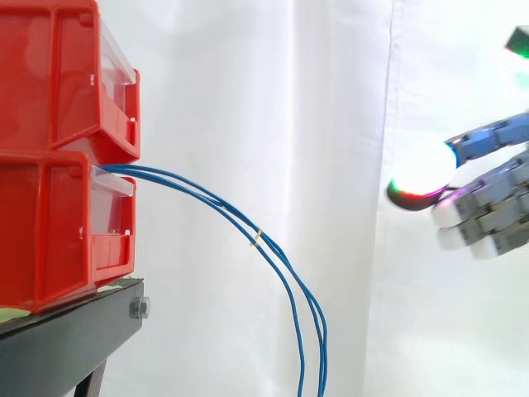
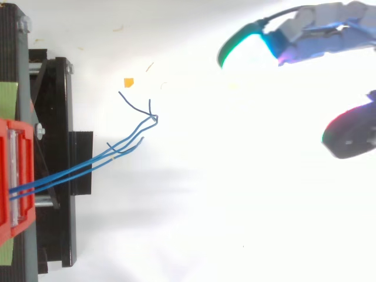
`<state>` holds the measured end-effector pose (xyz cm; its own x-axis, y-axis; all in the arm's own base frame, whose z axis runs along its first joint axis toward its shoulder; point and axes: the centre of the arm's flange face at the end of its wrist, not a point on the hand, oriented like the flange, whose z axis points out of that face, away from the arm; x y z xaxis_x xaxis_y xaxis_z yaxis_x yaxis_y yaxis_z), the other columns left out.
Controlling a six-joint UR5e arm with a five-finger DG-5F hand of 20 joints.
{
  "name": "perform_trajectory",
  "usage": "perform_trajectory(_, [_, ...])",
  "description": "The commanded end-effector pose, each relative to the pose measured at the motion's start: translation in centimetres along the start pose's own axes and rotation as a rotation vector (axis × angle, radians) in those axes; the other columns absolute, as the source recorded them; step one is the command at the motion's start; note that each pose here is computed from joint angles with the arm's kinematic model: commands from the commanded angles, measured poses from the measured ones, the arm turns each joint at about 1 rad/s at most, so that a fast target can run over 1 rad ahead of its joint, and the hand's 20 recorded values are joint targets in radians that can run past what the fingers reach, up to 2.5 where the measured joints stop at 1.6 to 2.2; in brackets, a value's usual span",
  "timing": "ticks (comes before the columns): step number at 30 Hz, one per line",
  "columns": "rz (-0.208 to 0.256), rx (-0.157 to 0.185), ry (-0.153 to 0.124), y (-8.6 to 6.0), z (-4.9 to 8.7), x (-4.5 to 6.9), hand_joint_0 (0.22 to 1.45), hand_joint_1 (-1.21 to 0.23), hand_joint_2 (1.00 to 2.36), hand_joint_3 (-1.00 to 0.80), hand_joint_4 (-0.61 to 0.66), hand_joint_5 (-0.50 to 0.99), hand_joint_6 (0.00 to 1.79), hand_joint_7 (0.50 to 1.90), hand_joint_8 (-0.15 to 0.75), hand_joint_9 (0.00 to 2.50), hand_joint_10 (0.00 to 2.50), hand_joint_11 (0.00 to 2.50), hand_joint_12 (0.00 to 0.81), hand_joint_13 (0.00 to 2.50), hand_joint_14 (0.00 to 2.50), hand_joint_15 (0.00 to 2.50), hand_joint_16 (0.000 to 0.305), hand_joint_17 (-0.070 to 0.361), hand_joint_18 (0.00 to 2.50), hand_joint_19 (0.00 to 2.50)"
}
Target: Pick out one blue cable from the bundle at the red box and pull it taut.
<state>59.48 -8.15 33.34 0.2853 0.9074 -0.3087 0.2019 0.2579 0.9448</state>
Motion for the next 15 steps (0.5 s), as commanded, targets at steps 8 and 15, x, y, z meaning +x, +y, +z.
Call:
perform_trajectory(8, [-0.042,-0.019,0.031,-1.3,5.0,3.3,0.49,-0.63,1.0,-0.5,0.14,-0.2,0.5,0.62,0.214,0.6,0.0,0.01,0.281,0.48,0.0,0.0,0.043,0.097,0.33,0.27])
perform_trajectory(15, [-0.047,-0.037,0.051,-3.0,7.3,5.1,0.5,-0.63,1.0,-0.5,0.15,-0.19,0.5,0.63,0.22,0.62,0.0,0.04,0.281,0.48,0.0,0.0,0.043,0.096,0.34,0.28])
